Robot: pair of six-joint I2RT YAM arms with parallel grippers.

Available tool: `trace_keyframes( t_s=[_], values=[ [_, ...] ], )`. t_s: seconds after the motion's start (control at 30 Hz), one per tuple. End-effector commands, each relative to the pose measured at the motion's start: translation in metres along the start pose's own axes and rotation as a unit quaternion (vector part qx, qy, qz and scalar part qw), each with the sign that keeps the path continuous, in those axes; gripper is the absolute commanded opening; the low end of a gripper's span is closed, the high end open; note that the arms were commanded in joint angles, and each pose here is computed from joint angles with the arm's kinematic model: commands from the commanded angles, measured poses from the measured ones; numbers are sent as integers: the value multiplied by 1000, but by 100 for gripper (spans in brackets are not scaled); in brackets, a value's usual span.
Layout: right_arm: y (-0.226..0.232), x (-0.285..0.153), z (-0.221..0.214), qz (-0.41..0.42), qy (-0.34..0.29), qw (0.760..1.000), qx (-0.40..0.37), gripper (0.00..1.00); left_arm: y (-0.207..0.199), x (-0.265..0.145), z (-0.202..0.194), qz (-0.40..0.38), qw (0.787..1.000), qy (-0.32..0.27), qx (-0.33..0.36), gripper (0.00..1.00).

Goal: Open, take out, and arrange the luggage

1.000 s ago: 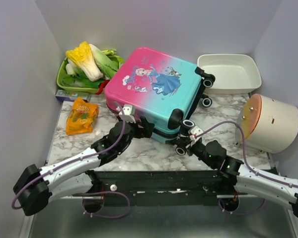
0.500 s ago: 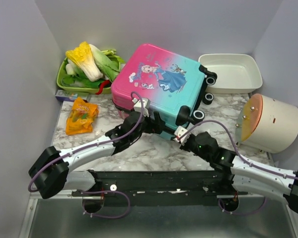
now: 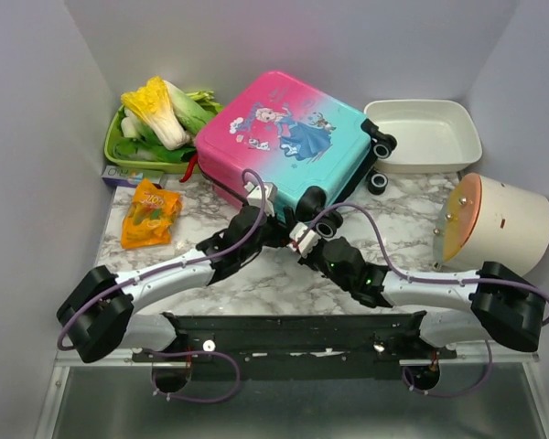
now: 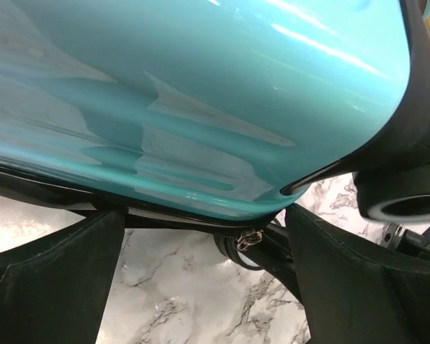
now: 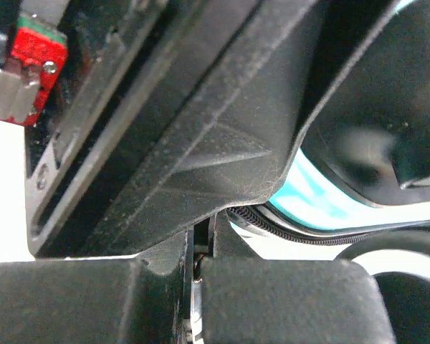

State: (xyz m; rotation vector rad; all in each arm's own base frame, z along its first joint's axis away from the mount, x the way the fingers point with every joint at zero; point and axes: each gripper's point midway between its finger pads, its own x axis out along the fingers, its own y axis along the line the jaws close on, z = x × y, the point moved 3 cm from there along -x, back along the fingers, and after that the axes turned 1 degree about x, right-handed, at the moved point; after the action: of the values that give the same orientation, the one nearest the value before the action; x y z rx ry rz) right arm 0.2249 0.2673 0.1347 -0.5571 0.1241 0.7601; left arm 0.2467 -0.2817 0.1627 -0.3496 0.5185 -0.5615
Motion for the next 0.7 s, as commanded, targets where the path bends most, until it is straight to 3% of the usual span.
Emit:
trace_keyframes(
  t_s=[0.0, 0.23, 0.37, 0.5, 0.67],
  values=[
    [-48, -12, 110, -123, -215, 960, 132, 1, -5, -7, 29, 2, 998, -60, -9, 99],
    [-50, -19, 93, -141, -198, 953, 180, 1, 41, -23, 63, 58, 991, -108, -59, 99],
    [-55, -25, 81, -162, -182, 951, 190, 1, 71, -44, 98, 96, 981, -158, -61, 99],
    [-55, -32, 66, -167, -169, 952, 191, 1, 119, -64, 143, 159, 958, -223, -85, 99],
    [-54, -40, 60, -161, -167, 954, 192, 1, 163, -59, 194, 174, 950, -236, -112, 99]
  ],
)
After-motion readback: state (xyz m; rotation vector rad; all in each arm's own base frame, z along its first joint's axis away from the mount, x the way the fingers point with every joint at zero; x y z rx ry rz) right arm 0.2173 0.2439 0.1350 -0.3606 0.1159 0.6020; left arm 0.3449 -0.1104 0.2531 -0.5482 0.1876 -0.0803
